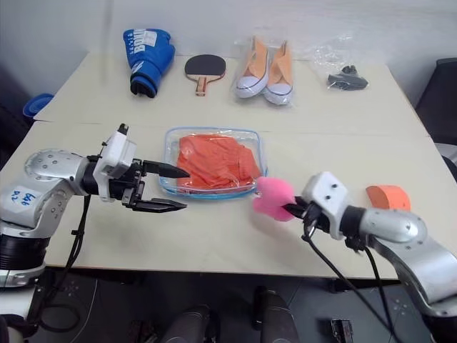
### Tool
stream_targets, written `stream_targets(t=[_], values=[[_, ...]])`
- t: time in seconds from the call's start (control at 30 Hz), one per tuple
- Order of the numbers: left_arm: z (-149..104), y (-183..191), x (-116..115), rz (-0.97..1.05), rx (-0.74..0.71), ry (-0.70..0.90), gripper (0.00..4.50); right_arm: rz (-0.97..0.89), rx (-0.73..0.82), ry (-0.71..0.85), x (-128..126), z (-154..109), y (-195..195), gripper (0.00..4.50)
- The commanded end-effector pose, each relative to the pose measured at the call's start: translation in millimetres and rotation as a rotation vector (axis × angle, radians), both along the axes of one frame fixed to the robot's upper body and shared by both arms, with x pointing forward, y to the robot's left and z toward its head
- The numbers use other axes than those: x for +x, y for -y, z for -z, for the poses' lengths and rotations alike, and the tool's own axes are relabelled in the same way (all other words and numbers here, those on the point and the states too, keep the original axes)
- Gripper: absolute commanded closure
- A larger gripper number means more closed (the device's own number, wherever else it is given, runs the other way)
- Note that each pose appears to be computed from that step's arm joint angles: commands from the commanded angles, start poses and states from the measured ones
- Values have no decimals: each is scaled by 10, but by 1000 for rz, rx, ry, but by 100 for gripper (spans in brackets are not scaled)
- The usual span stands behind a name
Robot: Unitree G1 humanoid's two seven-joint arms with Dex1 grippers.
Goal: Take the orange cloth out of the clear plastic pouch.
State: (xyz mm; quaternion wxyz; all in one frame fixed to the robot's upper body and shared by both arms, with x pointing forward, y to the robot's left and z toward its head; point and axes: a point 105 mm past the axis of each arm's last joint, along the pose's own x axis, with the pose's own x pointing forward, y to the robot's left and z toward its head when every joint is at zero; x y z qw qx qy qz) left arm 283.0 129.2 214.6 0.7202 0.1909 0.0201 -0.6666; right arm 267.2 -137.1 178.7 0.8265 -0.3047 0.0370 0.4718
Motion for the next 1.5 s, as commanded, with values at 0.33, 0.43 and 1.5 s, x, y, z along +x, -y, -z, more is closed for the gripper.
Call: stream_targets(t=[0.33, 0.43, 1.5], values=[[82, 171, 4, 59, 36, 50, 104, -596, -344, 368, 109, 63, -867, 449], [127, 167, -18, 66, 50, 42, 104, -634, -387, 414, 139, 95, -901, 449], [488, 357, 146, 95, 100, 18, 444, -537, -275, 369, 81, 27, -891, 380]])
